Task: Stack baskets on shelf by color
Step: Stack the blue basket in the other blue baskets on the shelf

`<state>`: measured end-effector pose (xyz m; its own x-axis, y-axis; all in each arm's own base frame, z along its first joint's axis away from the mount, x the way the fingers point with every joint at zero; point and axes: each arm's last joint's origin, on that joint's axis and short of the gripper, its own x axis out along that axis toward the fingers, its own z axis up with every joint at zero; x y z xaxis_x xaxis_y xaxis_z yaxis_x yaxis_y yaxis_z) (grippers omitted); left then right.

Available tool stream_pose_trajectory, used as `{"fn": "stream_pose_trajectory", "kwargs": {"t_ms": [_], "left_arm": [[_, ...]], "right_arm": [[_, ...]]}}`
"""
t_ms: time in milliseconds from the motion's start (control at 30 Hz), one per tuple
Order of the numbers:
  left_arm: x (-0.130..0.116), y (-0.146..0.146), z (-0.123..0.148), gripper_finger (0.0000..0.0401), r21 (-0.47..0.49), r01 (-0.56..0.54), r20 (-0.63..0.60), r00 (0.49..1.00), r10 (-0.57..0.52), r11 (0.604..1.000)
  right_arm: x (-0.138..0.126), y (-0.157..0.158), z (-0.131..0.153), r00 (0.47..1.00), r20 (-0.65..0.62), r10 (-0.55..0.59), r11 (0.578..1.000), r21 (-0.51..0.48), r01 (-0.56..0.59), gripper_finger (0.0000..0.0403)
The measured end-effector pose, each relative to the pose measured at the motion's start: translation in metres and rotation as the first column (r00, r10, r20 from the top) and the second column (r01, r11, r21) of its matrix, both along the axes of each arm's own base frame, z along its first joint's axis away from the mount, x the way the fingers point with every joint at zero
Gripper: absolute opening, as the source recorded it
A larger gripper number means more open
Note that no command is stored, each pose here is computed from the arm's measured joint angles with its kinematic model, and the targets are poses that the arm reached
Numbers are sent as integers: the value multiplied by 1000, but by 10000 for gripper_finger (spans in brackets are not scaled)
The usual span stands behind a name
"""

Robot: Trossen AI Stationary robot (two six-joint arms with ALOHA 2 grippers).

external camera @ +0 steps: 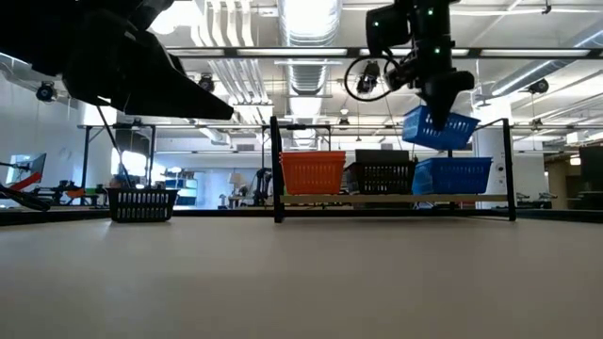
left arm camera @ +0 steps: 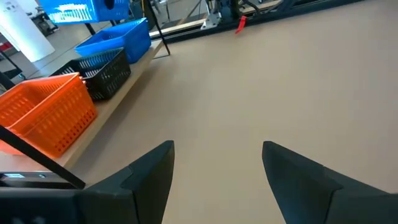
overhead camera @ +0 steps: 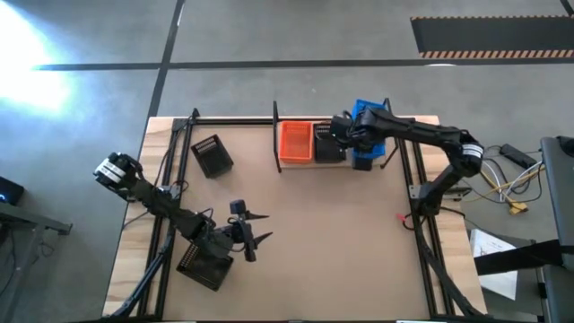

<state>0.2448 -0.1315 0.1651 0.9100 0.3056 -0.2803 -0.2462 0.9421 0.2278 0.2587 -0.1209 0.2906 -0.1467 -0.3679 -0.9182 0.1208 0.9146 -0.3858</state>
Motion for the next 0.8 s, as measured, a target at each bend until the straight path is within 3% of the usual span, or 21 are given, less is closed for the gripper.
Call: {"fn": "stream_pose_trajectory", "kwargs": {"t_ms": [800], "left_arm": [[1,0,1,228,-2,4,1,1000,-4,1000]], "right_arm": [[13,-4,-39,971,-238,27,993,119,2,9]]}}
